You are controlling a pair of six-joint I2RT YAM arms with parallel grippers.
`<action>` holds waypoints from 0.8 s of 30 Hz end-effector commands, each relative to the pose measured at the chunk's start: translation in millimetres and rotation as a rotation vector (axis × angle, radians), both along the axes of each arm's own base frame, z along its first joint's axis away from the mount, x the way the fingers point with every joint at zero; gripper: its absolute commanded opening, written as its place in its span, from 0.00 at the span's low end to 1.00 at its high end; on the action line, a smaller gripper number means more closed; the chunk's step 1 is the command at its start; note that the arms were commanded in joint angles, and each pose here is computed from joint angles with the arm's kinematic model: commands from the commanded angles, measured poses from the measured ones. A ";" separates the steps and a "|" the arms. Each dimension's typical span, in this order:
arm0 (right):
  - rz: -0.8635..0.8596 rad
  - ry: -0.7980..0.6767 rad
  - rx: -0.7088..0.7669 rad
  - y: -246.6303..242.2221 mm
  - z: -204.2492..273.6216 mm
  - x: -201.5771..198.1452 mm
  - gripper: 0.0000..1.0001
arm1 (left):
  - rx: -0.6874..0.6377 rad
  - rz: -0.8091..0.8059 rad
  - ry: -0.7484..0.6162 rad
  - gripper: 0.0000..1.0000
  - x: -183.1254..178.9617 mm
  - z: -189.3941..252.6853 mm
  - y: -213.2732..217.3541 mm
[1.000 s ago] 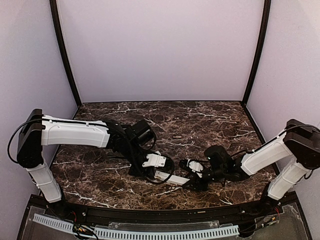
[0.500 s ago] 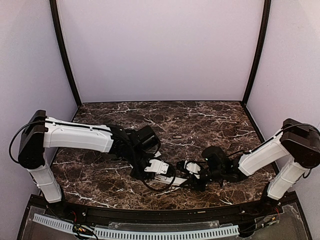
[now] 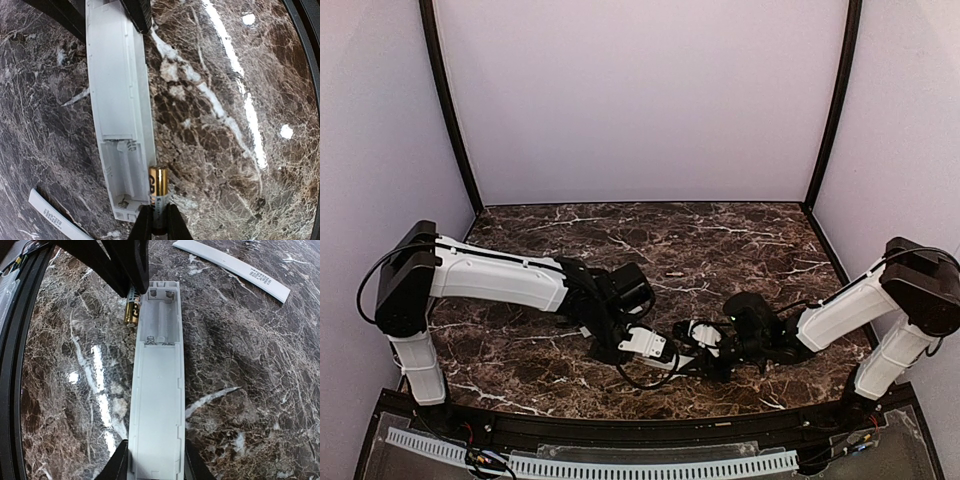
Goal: Load the batteries into the remote control
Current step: Move the remote control without batteries to the center of the board.
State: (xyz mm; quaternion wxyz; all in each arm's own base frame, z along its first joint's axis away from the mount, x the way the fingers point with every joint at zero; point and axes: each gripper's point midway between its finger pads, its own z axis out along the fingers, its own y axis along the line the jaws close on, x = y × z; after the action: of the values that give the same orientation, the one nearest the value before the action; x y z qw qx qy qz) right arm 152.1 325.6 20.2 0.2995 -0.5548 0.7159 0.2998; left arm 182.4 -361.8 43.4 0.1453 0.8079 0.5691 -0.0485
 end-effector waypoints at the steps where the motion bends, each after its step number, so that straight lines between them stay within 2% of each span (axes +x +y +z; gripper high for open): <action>1: 0.029 0.000 0.017 7.6 3.0 -5.7 0.06 | -0.012 0.019 -0.056 0.04 13.4 11.1 -6.9; 10: 0.023 0.001 0.012 7.2 2.2 -4.9 0.00 | -0.034 0.029 -0.098 0.04 18.8 23.8 -6.6; 22: 0.027 0.008 0.015 7.9 1.9 -6.0 0.00 | -0.134 0.027 -0.100 0.03 20.5 49.8 -17.2; 23: 0.028 0.008 0.018 8.1 2.6 -6.2 0.01 | -0.139 0.025 -0.100 0.03 20.5 50.2 -18.2; 24: 0.027 0.009 0.019 7.8 3.1 -6.4 0.11 | -0.139 0.023 -0.098 0.04 20.2 49.4 -18.6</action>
State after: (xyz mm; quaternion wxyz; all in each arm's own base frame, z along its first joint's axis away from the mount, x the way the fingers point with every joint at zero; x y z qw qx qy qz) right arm 153.6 326.2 20.2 0.3005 -0.5504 0.7196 0.2983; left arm 194.0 -368.6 61.8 0.1807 0.8014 0.5691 -0.0359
